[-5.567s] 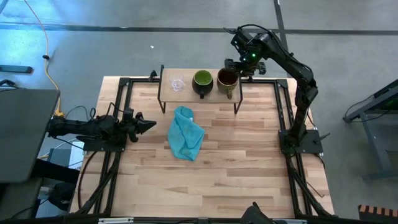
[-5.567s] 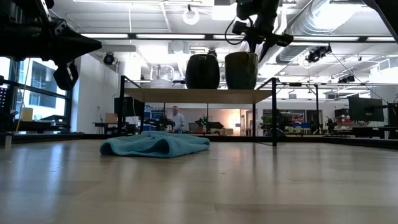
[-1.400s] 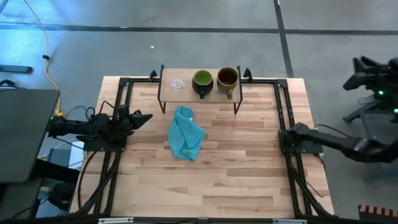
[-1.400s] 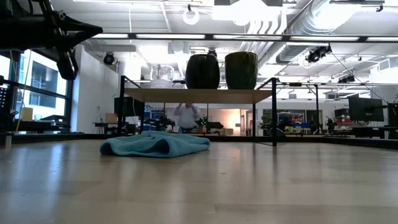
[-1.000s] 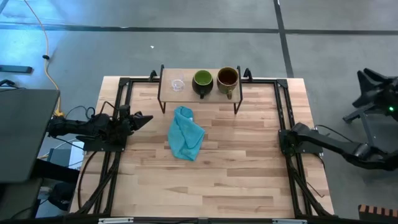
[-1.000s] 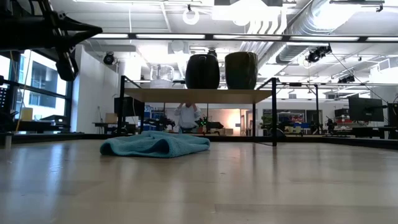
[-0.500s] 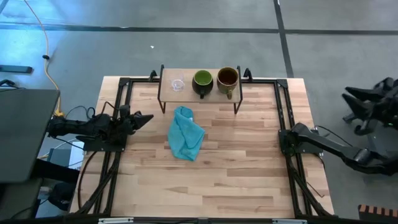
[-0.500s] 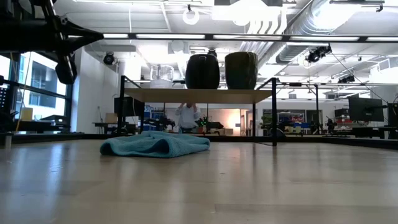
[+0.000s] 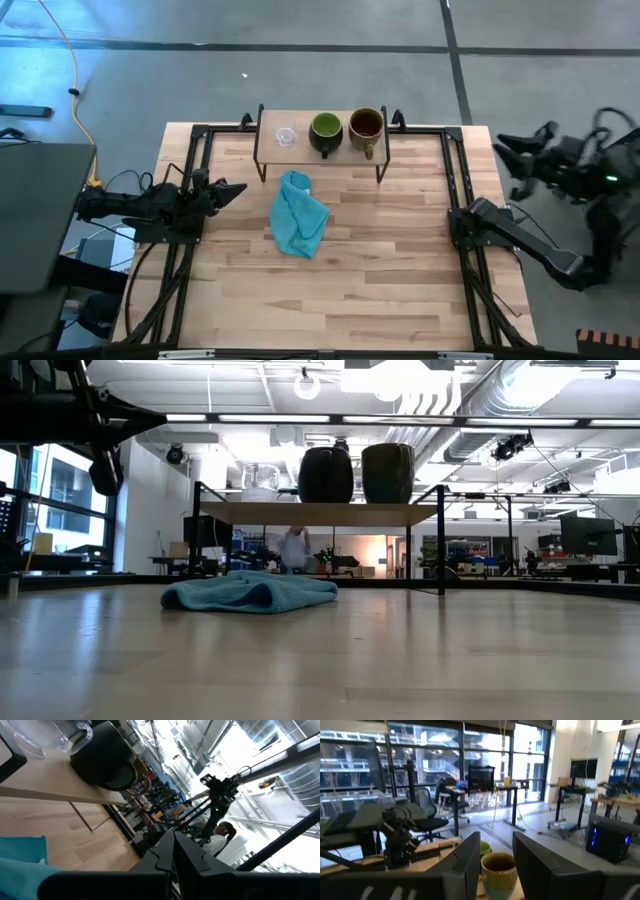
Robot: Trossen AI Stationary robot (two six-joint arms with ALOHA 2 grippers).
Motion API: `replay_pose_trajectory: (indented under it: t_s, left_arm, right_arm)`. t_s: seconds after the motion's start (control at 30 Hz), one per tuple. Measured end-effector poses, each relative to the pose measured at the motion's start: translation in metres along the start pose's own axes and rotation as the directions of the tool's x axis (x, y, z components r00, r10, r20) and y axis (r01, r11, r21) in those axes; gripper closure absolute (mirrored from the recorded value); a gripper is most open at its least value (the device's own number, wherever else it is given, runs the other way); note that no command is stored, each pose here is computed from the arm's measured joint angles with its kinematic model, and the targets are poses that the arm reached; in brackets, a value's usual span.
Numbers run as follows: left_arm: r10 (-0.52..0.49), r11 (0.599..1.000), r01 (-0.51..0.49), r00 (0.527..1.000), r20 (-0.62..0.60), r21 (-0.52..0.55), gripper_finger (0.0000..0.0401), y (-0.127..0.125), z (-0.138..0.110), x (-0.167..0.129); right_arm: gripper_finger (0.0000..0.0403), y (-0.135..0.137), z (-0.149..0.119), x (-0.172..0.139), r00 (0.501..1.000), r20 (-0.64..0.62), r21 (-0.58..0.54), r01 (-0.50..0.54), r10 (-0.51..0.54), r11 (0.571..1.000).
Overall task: Stack small to large cups/mugs on shelf
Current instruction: Return to Home Position
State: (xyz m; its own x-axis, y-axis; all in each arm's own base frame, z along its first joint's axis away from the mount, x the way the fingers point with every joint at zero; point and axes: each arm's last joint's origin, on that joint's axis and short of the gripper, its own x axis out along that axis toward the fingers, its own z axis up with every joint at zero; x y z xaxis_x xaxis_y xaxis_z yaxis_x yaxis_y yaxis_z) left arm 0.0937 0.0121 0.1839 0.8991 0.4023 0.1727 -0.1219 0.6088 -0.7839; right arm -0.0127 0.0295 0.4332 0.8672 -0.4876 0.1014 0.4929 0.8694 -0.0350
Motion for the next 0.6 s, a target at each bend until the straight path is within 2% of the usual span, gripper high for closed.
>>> replay_pose_trajectory:
  t_s: [0.23,0.6]
  left_arm:
    - [-0.001,1.000,0.001,1.000,-0.001,0.007,0.0400,0.000,0.000,0.000]
    - [0.010,1.000,-0.009,1.000,-0.013,0.011,0.0400,0.001,-0.001,0.000]
  right_arm:
    - [0.0297,-0.016,-0.059,0.034,0.985,-0.108,0.044,0.139,-0.134,0.989]
    - [0.0297,-0.026,-0.116,0.050,0.960,-0.007,0.097,0.279,-0.280,0.955]
